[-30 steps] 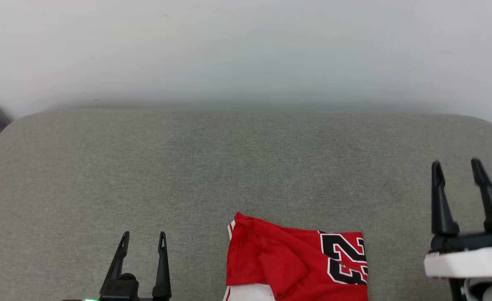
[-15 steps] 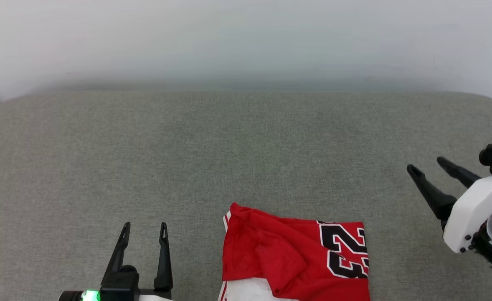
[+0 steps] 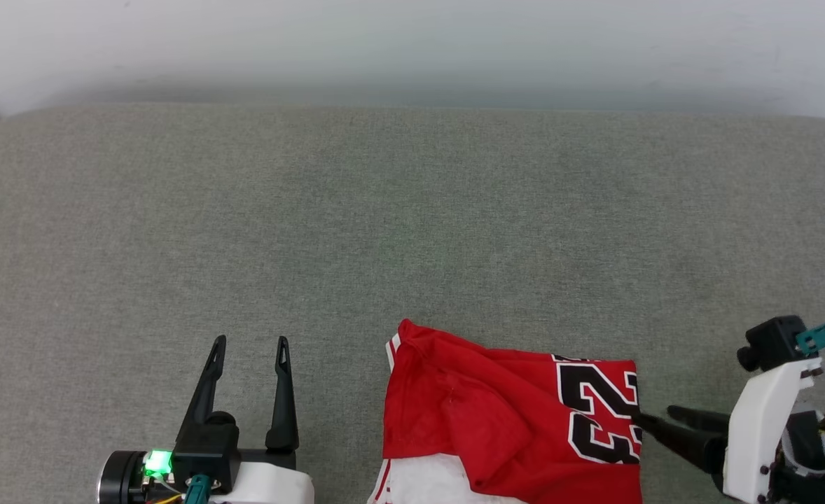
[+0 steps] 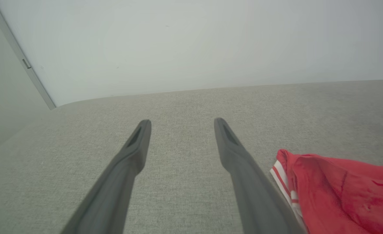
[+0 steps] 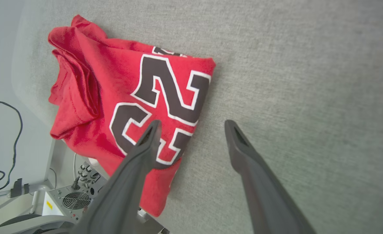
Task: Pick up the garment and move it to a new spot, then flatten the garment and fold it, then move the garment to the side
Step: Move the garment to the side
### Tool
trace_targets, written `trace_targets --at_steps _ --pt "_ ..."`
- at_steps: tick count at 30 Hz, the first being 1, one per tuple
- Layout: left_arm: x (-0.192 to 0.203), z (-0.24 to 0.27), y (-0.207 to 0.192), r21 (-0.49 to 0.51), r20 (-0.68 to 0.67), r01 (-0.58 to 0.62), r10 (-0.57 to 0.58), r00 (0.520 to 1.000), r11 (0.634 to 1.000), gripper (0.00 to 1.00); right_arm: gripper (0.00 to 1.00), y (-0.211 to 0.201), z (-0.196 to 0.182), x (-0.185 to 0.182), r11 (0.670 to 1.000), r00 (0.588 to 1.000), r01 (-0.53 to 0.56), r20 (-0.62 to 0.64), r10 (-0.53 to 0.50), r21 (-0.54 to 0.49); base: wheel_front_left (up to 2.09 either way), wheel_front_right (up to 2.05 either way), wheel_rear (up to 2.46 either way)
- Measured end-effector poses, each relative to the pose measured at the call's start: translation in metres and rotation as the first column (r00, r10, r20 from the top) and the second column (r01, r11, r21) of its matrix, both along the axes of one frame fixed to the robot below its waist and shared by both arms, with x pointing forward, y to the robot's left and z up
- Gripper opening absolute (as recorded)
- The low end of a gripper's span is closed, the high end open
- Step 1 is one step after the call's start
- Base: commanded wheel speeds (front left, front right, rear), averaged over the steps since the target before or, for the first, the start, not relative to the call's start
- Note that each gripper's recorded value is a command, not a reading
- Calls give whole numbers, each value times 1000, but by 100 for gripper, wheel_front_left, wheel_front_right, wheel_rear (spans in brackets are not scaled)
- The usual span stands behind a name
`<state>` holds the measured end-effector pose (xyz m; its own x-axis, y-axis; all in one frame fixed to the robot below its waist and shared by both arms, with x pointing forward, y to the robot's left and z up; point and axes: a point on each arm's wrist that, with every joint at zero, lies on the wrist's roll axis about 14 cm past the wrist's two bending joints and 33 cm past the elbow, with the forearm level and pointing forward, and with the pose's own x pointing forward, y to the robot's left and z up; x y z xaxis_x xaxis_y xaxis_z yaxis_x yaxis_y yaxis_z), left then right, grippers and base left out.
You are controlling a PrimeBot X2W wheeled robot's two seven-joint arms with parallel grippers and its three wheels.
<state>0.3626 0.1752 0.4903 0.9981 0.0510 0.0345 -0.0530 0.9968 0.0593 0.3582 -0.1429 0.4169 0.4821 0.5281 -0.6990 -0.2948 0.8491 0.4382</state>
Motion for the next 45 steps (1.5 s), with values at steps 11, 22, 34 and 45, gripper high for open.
trace_targets --at_steps 11,22,34,45 --pt "4 -9 7 5 -28 -23 23 999 1000 100 100 42 -38 -25 992 984 -52 -164 72 119 0 0 0" --pt "5 -12 13 10 -39 -42 42 998 999 100 0 65 -51 -18 986 979 -132 -140 146 103 0 0 0" --pt "-9 -5 13 3 -18 -46 46 999 999 100 0 60 3 11 969 956 -244 158 247 -37 0 0 0" --pt "9 -3 -33 -28 -4 94 -94 996 995 100 0 -19 72 28 955 905 -137 359 230 -265 0 0 0"
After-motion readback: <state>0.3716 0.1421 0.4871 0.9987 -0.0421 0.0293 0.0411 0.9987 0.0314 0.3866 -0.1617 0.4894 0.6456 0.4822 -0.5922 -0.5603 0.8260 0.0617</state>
